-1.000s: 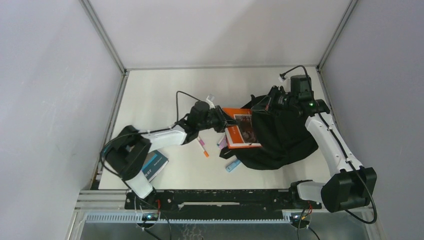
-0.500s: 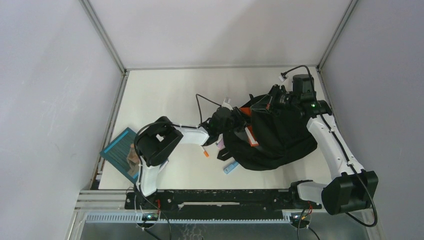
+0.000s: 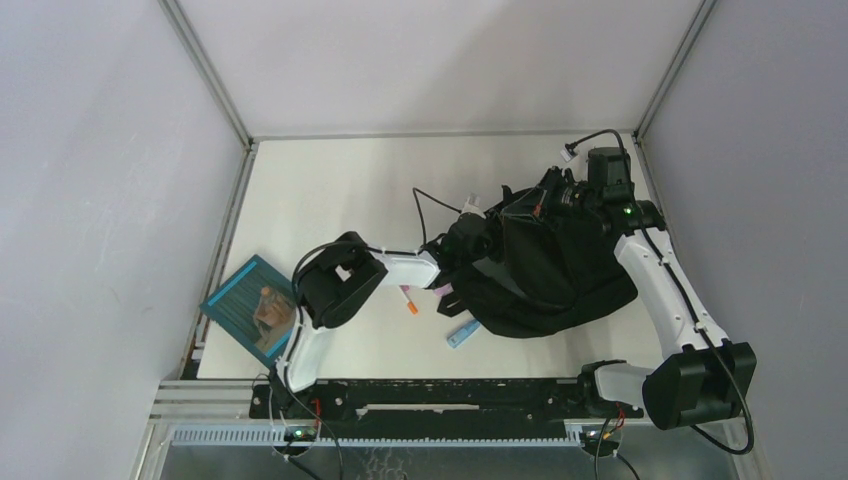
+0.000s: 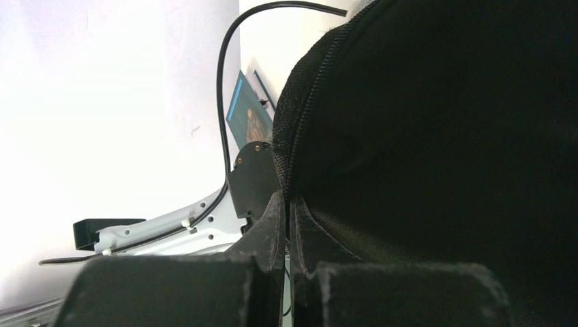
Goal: Pack the student bag
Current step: Place the book in the student bag.
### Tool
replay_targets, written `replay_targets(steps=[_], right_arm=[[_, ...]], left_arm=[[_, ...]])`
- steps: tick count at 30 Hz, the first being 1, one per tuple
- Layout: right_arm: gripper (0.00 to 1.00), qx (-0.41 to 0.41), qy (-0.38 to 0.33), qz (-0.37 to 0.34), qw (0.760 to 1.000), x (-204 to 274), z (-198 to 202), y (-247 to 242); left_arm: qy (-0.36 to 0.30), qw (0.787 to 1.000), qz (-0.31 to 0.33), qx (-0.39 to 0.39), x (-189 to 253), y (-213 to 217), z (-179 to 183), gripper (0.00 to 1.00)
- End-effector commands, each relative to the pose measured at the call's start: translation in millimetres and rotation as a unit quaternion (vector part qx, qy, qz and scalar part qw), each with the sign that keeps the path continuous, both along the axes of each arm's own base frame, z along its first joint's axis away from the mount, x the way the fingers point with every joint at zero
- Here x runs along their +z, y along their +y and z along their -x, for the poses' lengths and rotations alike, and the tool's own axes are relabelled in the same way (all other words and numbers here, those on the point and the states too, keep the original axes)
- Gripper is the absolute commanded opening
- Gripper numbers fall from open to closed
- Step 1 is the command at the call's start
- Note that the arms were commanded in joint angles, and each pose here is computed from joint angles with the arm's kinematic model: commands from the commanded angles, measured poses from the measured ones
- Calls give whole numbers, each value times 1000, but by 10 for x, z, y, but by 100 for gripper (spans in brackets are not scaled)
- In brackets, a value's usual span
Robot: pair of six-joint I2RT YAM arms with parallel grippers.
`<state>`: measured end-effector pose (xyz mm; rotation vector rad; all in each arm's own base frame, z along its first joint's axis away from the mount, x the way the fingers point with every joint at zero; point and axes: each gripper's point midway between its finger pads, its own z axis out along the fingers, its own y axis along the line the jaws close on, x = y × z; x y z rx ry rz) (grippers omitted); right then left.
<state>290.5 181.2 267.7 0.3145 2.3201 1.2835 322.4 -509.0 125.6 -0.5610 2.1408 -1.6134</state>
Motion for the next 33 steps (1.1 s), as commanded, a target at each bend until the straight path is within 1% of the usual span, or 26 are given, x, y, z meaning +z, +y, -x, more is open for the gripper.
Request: replay_targets(steps=[1,3,7,8,9,12,14,21,24,27,33], right_arm=[[0,0,-46,-18,999,273,-22,3],[0,-9,-42,-14,999,217,-42,-41],[0,-30,-23,2,999,2,-77,-177],[0,-45,-9,5,999,-122,-90,-292],[0,-49,-6,6,999,-162,-87,-332],[0,-57,-1,9,998,-238,-66,-415],[0,-71,1,10,997,-252,-89,-525],[0,-80,-4,10,997,-228,-91,-603],[0,-80,-5,12,997,-225,-76,-609],[0,-81,-5,14,997,-228,-66,-617],[0,-81,-4,10,997,-217,-66,-614]], left_arm=[[-33,997,59,-35,513,-224,30,64],[-36,997,47,-50,515,-242,66,72],[-46,995,23,-88,545,-285,163,80],[-50,993,5,-110,531,-275,240,84],[-50,992,-9,-116,497,-258,263,87],[-49,987,-71,-132,374,-169,320,90],[-43,985,-92,-138,325,-116,348,92],[-20,977,-106,-183,224,-124,484,97],[-14,975,-119,-188,205,-72,527,99],[-18,970,-149,-190,250,35,564,100],[-20,966,-159,-204,327,127,656,100]])
